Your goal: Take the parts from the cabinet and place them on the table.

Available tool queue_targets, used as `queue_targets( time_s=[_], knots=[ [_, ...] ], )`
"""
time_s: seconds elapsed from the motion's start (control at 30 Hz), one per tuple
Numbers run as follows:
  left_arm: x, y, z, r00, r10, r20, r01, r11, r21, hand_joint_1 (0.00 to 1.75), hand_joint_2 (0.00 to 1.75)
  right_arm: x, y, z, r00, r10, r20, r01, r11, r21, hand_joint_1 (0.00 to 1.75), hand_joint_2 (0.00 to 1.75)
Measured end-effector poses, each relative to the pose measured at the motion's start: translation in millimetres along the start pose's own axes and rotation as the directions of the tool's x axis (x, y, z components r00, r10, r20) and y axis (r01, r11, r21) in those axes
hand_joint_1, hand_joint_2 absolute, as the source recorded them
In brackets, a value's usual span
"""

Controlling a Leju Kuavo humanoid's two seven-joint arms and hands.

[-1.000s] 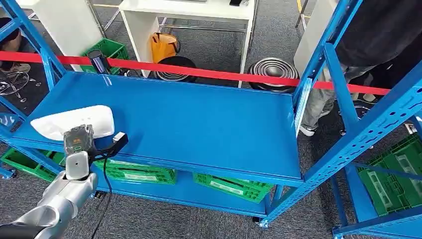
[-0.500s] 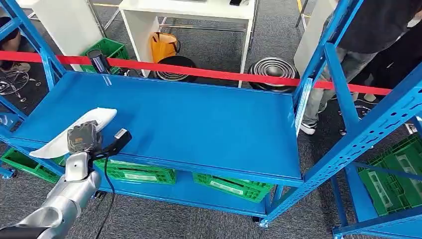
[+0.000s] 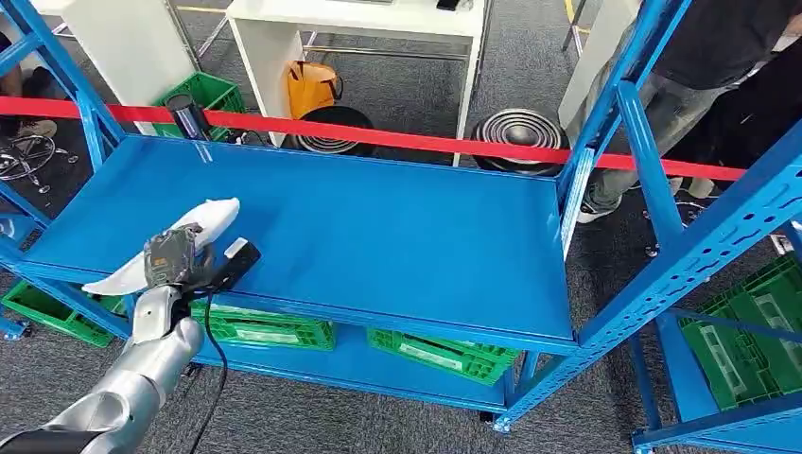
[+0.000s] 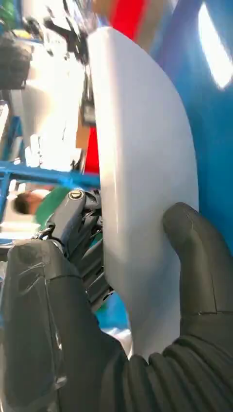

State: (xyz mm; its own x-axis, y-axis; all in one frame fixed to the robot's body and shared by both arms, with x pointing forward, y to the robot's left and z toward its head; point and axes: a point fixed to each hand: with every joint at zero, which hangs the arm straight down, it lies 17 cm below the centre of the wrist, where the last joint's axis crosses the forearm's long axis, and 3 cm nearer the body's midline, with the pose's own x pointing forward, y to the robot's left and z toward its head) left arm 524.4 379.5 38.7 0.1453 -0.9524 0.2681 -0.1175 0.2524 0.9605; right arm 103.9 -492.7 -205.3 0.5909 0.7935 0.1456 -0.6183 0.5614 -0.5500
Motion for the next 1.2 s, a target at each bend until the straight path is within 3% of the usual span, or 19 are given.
queue_targets(
  time_s=[0.13, 0.63, 0.73, 0.87, 0.97, 1.1, 1.2],
  knots=[
    [13, 6, -3, 0.997, 0.080, 0.021, -0.081, 0.996, 0.028, 1.75, 1.75, 0, 4, 1, 1.000, -0.005, -0.003, 0.005, 1.000, -0.001, 0.00, 0.00],
    [21, 9, -4, 0.992, 0.120, 0.023, -0.121, 0.992, 0.044, 1.75, 1.75, 1, 7, 2, 1.000, -0.009, -0.003, 0.009, 1.000, 0.003, 0.00, 0.00],
    [36, 20, -3, 0.956, 0.277, 0.092, -0.285, 0.955, 0.085, 1.75, 1.75, 0, 6, 1, 1.000, -0.023, -0.009, 0.023, 1.000, -0.006, 0.00, 0.00],
    [63, 46, 3, 0.776, 0.601, 0.193, -0.627, 0.768, 0.132, 1.75, 1.75, 6, 11, 1, 0.998, -0.063, -0.001, 0.063, 0.998, -0.009, 0.00, 0.00],
    [95, 64, 15, 0.549, 0.790, 0.273, -0.829, 0.556, 0.060, 1.75, 1.75, 15, 20, -2, 0.997, -0.079, 0.025, 0.079, 0.997, 0.015, 0.00, 0.00],
    [145, 89, 48, 0.300, 0.882, 0.363, -0.929, 0.356, -0.097, 1.75, 1.75, 29, 42, -6, 0.995, -0.085, 0.049, 0.081, 0.993, 0.084, 0.00, 0.00],
    [179, 110, 73, 0.215, 0.881, 0.421, -0.932, 0.314, -0.183, 1.75, 1.75, 37, 59, -7, 0.995, -0.088, 0.050, 0.081, 0.989, 0.120, 0.00, 0.00]
  ],
)
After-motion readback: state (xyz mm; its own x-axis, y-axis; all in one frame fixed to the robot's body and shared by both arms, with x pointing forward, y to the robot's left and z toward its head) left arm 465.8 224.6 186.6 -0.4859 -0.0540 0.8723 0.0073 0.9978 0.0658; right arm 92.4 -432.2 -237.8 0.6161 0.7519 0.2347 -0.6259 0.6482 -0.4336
